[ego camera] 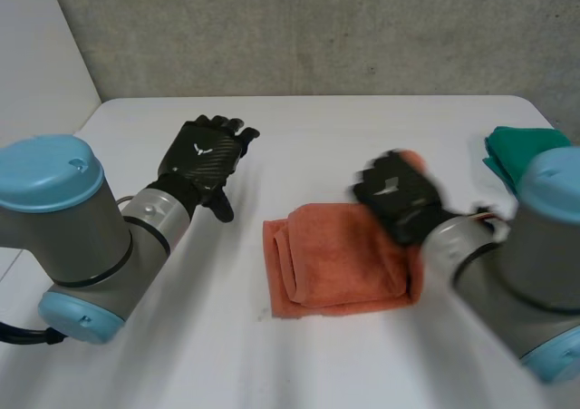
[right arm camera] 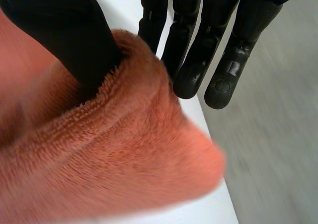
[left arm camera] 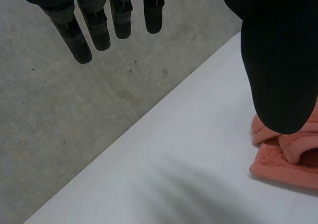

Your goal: Fold the laundry.

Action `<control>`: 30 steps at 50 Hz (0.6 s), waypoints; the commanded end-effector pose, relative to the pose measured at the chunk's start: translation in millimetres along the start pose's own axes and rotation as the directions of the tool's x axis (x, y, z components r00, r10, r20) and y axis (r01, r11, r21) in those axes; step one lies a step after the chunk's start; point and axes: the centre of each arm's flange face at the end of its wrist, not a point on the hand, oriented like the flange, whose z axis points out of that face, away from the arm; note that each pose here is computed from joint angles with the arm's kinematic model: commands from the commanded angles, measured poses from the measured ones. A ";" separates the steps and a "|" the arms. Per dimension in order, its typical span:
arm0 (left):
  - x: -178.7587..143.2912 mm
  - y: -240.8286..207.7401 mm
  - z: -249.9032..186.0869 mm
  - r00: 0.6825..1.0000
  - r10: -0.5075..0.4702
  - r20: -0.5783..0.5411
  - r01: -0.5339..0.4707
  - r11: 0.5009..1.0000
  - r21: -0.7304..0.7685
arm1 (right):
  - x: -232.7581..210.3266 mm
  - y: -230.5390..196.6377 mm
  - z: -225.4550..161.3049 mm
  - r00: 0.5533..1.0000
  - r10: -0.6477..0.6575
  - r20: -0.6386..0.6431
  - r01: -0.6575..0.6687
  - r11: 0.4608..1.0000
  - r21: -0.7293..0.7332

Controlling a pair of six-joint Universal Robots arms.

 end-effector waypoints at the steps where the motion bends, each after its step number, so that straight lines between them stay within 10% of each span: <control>1: -1.9 -12.2 3.2 0.997 -0.068 0.037 0.067 0.997 0.030 | -73.6 -33.7 -3.1 0.966 -0.039 0.254 -0.006 0.985 0.172; 8: 6.6 -28.7 5.8 0.987 -0.137 0.080 0.132 0.989 0.070 | -65.3 -30.9 0.3 0.972 0.065 0.224 -0.093 0.989 0.116; 13: 23.1 -37.3 3.4 0.989 -0.139 0.051 0.135 0.987 0.082 | -13.4 -12.8 2.0 0.925 0.369 0.092 -0.374 0.927 0.041; 21: 72.0 -37.9 -2.2 0.988 -0.135 -0.071 0.139 0.989 0.056 | 41.9 13.6 -1.8 0.607 0.795 -0.025 -0.793 0.607 0.051; 30: 114.7 8.1 3.4 0.976 -0.149 -0.157 0.125 0.980 -0.152 | 13.4 50.5 14.0 0.617 0.786 -0.043 -0.782 0.605 -0.154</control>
